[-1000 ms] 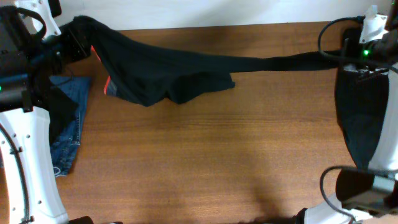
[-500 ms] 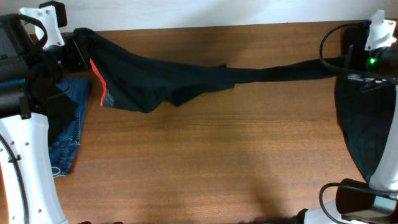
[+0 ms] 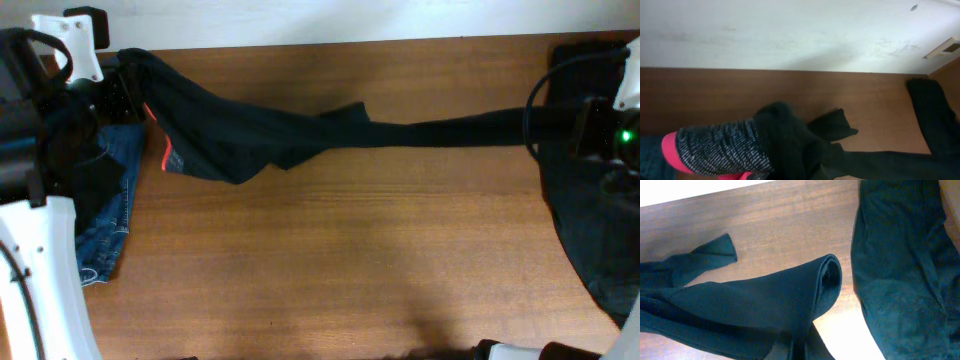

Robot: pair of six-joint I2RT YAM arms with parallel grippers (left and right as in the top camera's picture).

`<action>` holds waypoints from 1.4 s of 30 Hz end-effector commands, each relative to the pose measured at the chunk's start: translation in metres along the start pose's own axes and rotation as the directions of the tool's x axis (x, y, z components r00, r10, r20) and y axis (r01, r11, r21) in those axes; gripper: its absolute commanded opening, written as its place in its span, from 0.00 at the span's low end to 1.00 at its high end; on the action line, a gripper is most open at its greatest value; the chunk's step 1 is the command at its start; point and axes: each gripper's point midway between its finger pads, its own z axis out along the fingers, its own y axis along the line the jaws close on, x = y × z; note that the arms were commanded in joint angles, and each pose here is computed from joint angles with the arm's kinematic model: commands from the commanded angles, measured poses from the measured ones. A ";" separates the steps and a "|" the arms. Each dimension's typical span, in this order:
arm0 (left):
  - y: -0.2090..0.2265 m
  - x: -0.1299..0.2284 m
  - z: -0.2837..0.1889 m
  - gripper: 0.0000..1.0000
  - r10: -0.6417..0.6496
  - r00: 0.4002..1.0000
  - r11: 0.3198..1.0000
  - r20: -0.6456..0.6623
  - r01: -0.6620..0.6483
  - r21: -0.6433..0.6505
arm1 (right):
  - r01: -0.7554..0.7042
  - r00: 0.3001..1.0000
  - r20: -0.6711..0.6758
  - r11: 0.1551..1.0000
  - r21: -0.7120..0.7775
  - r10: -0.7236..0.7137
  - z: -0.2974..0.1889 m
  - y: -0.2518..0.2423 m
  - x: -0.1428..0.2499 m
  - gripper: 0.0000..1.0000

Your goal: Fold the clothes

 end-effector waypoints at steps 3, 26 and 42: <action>-0.016 -0.012 -0.032 0.01 0.070 0.995 0.998 0.073 -0.070 -0.012 | -0.017 1.000 -0.013 1.000 0.010 0.017 -0.010 -0.001 0.010 0.04; -0.029 -0.002 -0.026 0.00 0.103 0.994 0.993 0.032 -0.101 -0.055 | -0.016 1.000 -0.015 0.999 0.040 0.016 -0.008 -0.007 0.009 0.04; -0.032 -0.091 0.163 0.01 0.084 0.931 0.974 0.355 -0.151 0.167 | -0.024 0.998 0.063 0.998 0.055 0.021 0.181 -0.056 -0.096 0.05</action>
